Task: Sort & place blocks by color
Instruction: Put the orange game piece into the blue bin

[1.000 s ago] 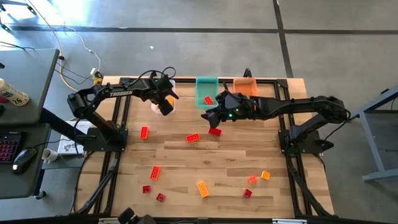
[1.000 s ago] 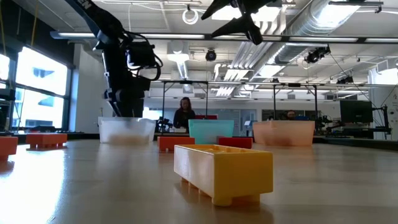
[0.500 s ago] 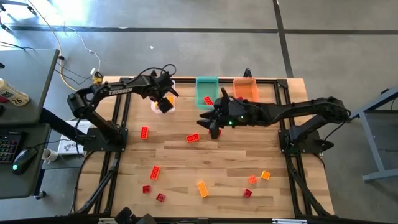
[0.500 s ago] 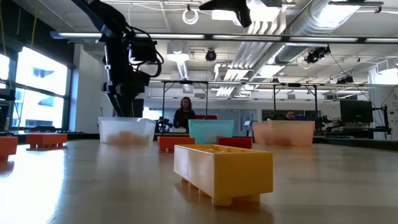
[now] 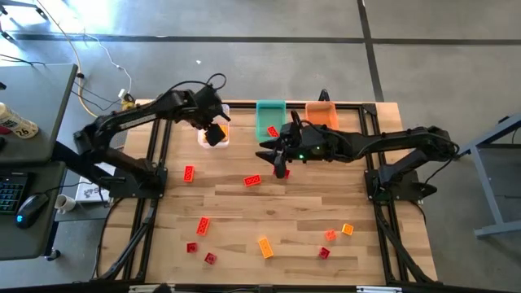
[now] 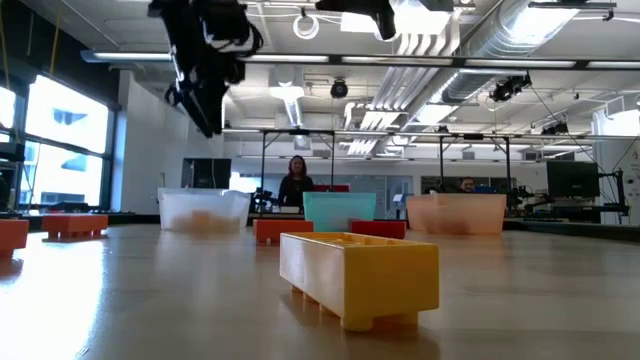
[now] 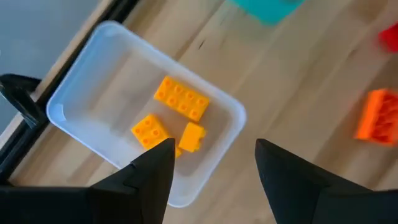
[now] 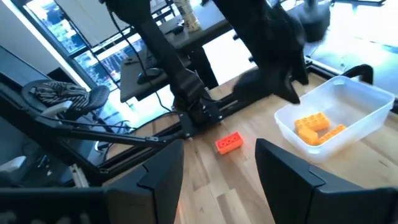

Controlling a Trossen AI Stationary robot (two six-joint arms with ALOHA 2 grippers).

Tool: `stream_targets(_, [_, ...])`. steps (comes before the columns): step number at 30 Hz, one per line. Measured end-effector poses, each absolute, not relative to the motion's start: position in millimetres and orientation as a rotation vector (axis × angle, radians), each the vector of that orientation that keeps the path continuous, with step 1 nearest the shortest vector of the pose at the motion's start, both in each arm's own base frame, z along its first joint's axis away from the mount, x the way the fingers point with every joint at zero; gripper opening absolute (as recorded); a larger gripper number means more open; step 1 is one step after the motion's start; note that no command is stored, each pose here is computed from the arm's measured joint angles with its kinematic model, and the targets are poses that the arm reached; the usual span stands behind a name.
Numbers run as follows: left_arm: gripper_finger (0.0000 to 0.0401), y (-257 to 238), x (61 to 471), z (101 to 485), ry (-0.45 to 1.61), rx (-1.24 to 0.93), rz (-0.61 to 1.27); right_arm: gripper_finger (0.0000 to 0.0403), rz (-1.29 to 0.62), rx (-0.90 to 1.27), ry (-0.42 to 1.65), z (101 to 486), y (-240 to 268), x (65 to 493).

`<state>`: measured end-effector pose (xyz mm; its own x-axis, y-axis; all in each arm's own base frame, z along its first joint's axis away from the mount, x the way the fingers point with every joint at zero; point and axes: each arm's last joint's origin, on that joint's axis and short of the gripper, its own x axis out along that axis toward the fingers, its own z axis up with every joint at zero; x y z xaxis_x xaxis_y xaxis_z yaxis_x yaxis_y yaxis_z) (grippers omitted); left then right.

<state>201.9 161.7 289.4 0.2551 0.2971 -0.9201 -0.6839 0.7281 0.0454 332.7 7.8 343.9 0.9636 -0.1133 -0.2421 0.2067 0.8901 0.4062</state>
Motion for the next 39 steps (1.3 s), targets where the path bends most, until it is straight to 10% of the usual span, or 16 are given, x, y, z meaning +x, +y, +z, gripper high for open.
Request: stream_targets(39, [0.0212, 54.7, 187.0, 341.0, 0.941, -0.476, 0.35, 0.0185, -0.48, 1.051, 1.07, 282.2, 119.5, 258.0])
